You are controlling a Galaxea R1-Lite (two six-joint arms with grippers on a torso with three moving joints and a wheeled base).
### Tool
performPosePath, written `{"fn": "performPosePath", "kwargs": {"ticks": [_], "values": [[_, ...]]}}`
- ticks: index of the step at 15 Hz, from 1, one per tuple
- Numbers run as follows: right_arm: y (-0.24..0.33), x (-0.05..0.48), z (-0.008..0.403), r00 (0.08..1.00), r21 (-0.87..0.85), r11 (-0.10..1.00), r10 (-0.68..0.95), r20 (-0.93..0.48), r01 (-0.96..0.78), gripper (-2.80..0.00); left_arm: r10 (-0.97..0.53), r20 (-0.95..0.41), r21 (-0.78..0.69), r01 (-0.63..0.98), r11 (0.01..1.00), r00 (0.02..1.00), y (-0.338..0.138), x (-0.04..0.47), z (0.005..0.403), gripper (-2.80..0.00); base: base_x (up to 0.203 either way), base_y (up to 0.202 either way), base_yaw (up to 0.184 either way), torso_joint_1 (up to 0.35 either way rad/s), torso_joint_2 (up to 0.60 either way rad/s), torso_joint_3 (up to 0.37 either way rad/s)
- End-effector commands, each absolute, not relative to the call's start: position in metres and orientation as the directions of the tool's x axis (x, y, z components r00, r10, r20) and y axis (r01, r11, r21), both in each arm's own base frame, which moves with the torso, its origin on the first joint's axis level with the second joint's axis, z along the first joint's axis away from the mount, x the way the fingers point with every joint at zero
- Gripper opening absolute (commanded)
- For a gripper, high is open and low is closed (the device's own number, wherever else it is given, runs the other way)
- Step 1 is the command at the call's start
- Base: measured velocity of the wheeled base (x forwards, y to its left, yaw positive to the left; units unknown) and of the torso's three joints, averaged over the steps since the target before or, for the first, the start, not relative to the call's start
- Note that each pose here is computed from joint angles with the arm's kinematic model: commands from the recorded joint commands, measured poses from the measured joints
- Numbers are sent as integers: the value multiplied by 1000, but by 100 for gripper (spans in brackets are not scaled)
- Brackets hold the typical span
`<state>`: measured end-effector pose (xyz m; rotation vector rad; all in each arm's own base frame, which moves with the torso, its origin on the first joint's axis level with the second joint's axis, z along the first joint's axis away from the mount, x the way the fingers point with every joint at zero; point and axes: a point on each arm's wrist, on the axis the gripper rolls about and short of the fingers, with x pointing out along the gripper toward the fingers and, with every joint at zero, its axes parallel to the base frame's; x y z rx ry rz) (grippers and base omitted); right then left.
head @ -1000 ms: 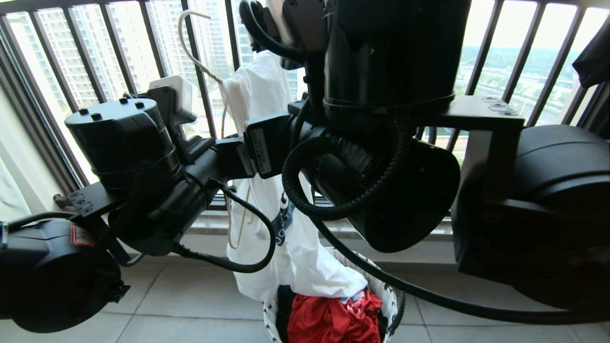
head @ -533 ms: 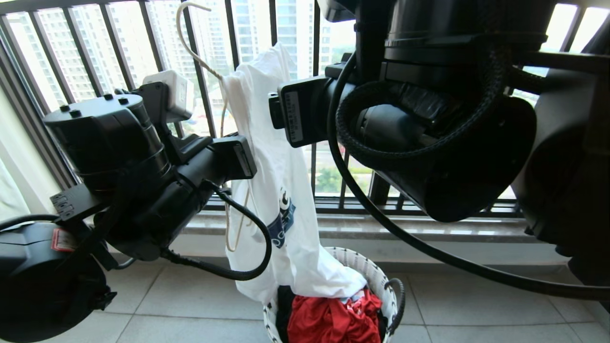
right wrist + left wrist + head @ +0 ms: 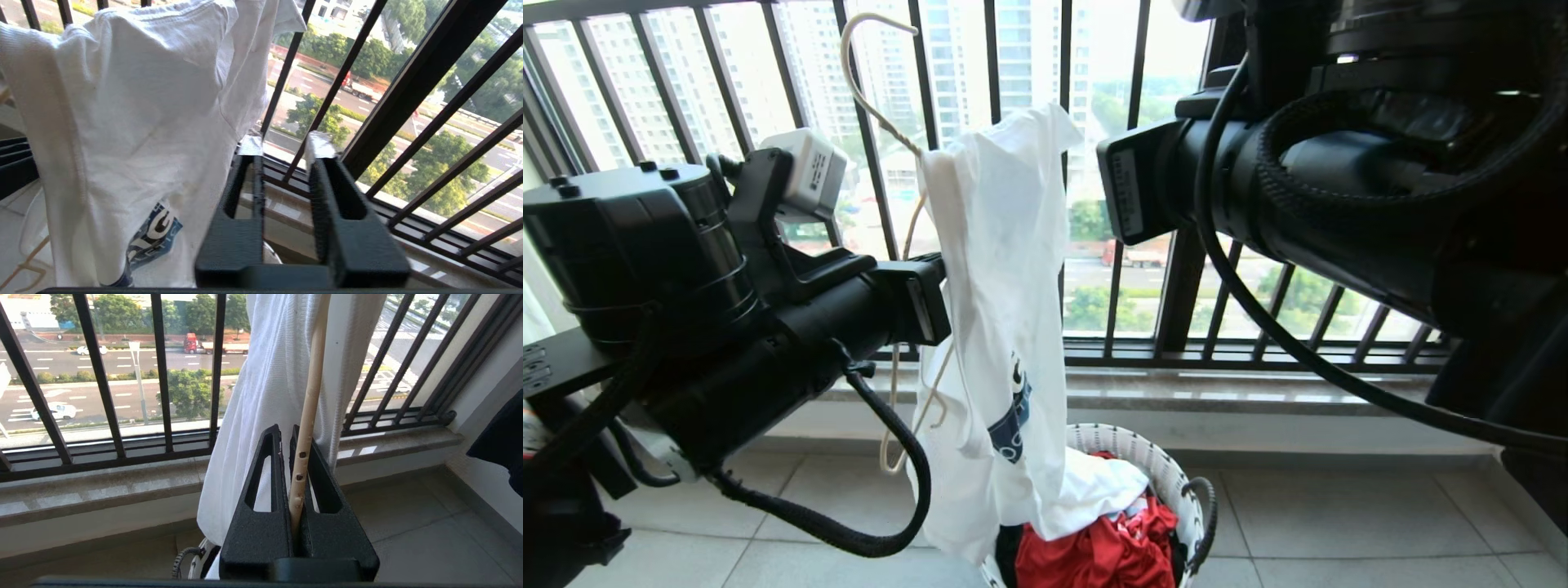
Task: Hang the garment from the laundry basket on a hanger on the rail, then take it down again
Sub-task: Hang the clothes on the clothes rack
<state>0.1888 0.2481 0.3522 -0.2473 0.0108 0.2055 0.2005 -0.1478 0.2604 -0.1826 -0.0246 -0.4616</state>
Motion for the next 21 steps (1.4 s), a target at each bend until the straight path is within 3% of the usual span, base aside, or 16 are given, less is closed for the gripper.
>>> {"fn": "performPosePath", "kwargs": {"ticks": [1, 7, 13, 14, 17, 21], "values": [[226, 179, 363, 980, -331, 923, 184, -73, -198, -280, -484, 61, -171, 487, 856, 873, -142, 191, 262, -280, 0, 0, 0, 0, 0, 0], [206, 165, 379, 957, -579, 764, 191, -219, -285, -280, -656, 31, -243, 642, 727, 754, -133, 182, 253, -280, 0, 0, 0, 0, 0, 0], [211, 163, 379, 883, -589, 657, 359, -304, -470, -280, -788, -6, -288, 753, 591, 616, -116, 179, 240, -280, 0, 0, 0, 0, 0, 0], [211, 163, 378, 874, -593, 643, 373, -311, -485, 0, -800, -13, -292, 763, 577, 600, -114, 180, 238, -280, 0, 0, 0, 0, 0, 0], [211, 161, 376, 829, -578, 596, 438, -348, -557, 0, -823, -26, -299, 781, 548, 567, -111, 179, 234, -280, 0, 0, 0, 0, 0, 0], [206, 179, 372, 699, -554, 448, 586, -410, -701, 0, -872, -36, -308, 825, 474, 488, -106, 166, 232, -280, 0, 0, 0, 0, 0, 0]]}}
